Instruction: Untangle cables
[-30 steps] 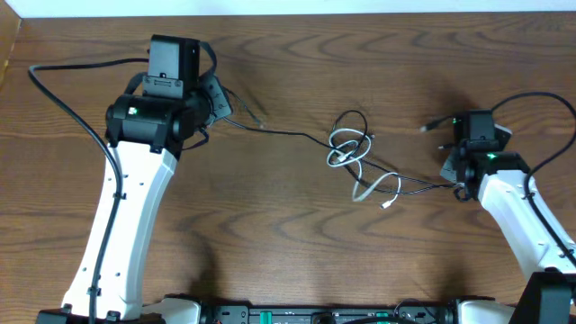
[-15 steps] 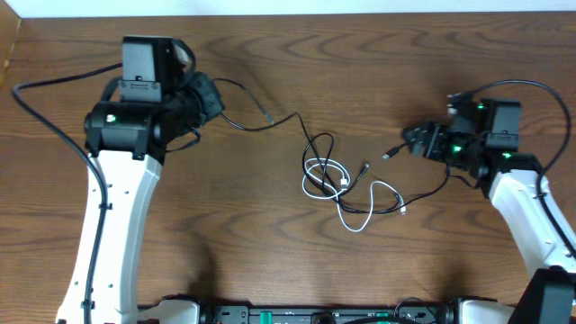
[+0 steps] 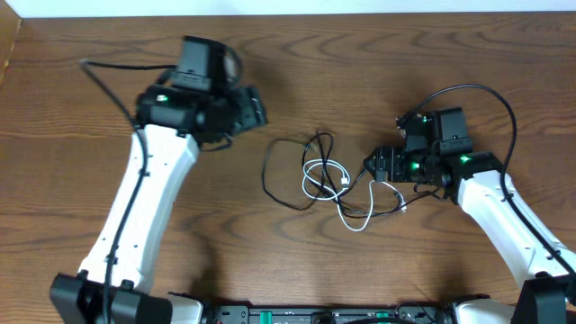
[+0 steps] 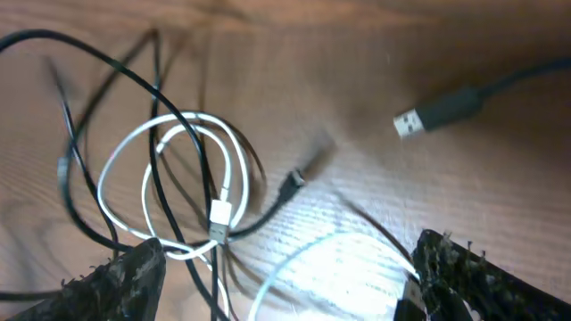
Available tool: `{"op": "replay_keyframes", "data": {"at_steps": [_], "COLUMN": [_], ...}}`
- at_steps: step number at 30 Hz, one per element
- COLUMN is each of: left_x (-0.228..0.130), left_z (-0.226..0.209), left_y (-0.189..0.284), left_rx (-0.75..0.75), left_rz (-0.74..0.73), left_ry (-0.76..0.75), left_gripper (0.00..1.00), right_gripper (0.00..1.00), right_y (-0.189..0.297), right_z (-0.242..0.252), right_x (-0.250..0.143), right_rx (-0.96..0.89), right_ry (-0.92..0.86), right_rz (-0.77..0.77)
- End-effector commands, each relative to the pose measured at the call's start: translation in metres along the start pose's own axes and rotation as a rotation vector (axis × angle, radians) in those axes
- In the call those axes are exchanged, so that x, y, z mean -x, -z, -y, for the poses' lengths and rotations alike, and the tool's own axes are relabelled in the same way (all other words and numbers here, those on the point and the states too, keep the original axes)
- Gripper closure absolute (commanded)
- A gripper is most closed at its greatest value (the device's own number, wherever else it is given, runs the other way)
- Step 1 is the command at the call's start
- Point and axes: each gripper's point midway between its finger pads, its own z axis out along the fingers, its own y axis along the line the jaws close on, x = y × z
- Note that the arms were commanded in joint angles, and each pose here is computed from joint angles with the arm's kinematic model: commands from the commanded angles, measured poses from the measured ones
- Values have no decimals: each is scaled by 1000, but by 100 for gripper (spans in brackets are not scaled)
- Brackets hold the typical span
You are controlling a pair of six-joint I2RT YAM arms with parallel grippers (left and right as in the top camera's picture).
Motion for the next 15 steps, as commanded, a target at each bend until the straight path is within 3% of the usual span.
{"op": "replay_keyframes", "data": {"at_steps": [1,4,7,12,15], "left_x": [-31,-56,-81,-112,-120], "left_z": [26,47,66,90,87], "left_y": [-23,-43,-61,-83,-97], "left_rx": [-15,-17,-26,-39,13], "left_rz": [-97,-167,-231,-286,-294], "left_ry": [-140,-210,-275,-362,-393], "left_gripper": [27,28,35,37,37], "right_gripper": [17,22,25,26,32], "right_y": [0,-1,0,0,0], "right_z": [0,-3,-6,-9,-10], "right_x": [-12,-33,-50,-58,-59], "right_rx": [-33,-41,-50,-49,-42], "right_ry": [20,18,19,22,20], "right_rz": [-47,-130,-193,-223,-226]}}
